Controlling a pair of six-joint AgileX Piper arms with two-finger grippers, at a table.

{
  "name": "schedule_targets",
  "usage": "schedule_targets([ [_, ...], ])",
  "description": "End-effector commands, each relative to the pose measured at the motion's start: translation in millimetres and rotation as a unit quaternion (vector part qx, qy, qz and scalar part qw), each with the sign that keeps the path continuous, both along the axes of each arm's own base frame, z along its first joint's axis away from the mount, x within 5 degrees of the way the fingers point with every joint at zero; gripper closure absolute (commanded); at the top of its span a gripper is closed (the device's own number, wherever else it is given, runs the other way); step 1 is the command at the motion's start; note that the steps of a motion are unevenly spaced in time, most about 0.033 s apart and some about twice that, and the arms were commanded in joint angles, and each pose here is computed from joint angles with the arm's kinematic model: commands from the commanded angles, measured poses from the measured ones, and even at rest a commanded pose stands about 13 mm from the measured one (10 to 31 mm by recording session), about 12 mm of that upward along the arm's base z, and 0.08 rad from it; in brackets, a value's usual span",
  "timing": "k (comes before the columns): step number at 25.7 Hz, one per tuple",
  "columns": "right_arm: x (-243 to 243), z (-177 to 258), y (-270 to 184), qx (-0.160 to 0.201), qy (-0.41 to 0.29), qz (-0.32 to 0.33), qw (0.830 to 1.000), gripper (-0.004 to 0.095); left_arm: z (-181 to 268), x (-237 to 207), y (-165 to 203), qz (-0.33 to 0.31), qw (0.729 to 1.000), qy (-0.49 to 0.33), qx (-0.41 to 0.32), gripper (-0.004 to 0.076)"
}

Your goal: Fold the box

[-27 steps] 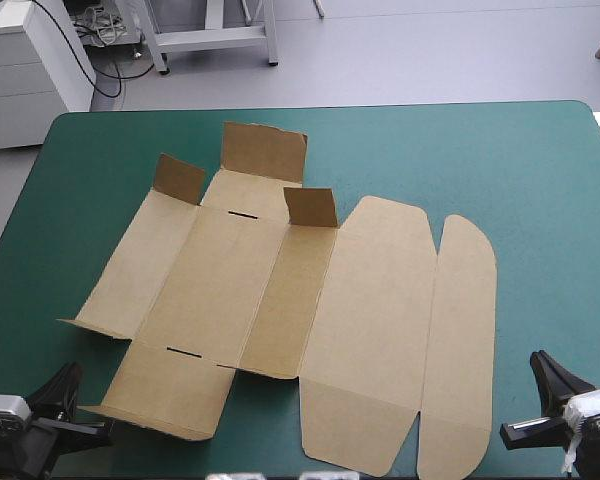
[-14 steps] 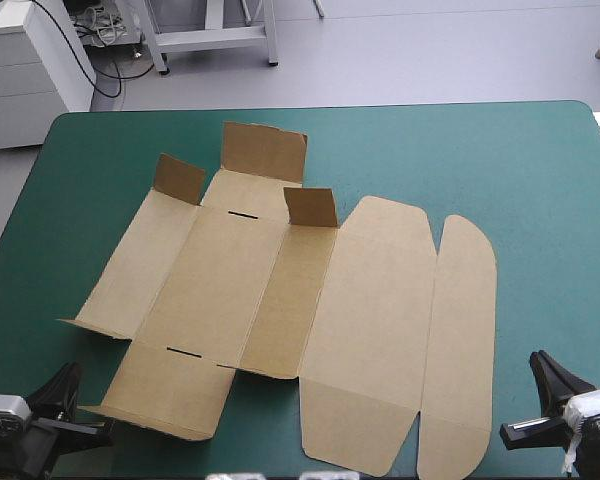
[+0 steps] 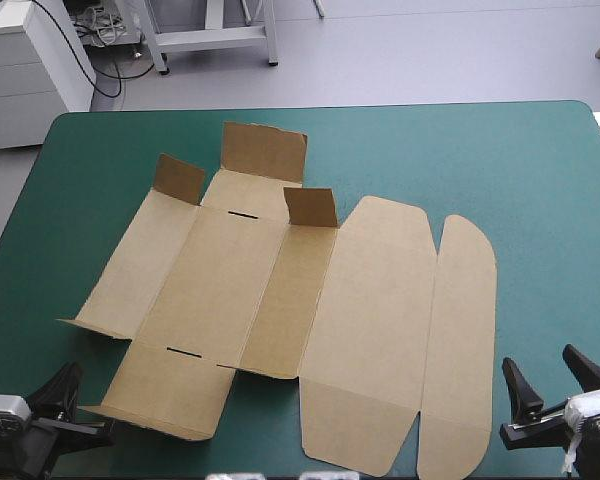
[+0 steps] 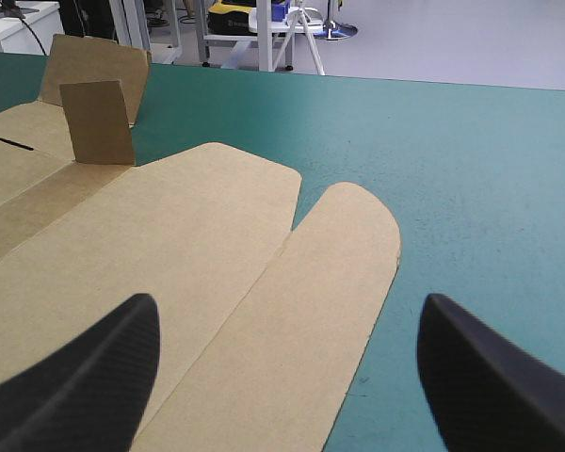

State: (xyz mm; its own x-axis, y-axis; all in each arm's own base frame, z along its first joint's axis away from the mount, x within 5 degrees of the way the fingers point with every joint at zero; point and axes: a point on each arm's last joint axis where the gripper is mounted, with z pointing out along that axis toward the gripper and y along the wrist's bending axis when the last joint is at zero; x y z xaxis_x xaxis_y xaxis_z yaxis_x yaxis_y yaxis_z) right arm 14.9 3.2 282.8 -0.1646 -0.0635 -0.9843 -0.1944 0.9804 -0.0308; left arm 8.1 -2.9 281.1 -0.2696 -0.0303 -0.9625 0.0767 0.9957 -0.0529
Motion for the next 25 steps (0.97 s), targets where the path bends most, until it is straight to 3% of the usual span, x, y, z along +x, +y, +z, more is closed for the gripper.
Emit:
schedule_targets([
  [1,-5.7,14.1,-1.1,0.009,-0.060,0.001,0.998,0.0151,14.1,-3.3,-0.3,0.000,0.998,-0.057,-0.009,0.0731],
  [5,-5.7,13.9,-1.1,0.008,-0.060,0.001,0.998,0.0151,14.1,-3.3,-0.3,0.000,0.998,-0.057,-0.009,0.0731],
  [15,15.5,46.2,2.5,-0.050,-0.030,0.007,0.998,0.0151,14.1,-3.3,-0.3,0.000,0.998,-0.057,-0.009,0.0731],
  [20,66.6,84.0,12.7,-0.129,0.046,0.030,0.990,0.0151,14.1,-3.3,-0.3,0.000,0.998,-0.057,-0.009,0.0731],
  [25,129.6,104.9,33.9,-0.145,0.096,0.092,0.980,0.0151,14.1,-3.3,-0.3,0.000,0.998,-0.057,-0.009,0.0731],
])
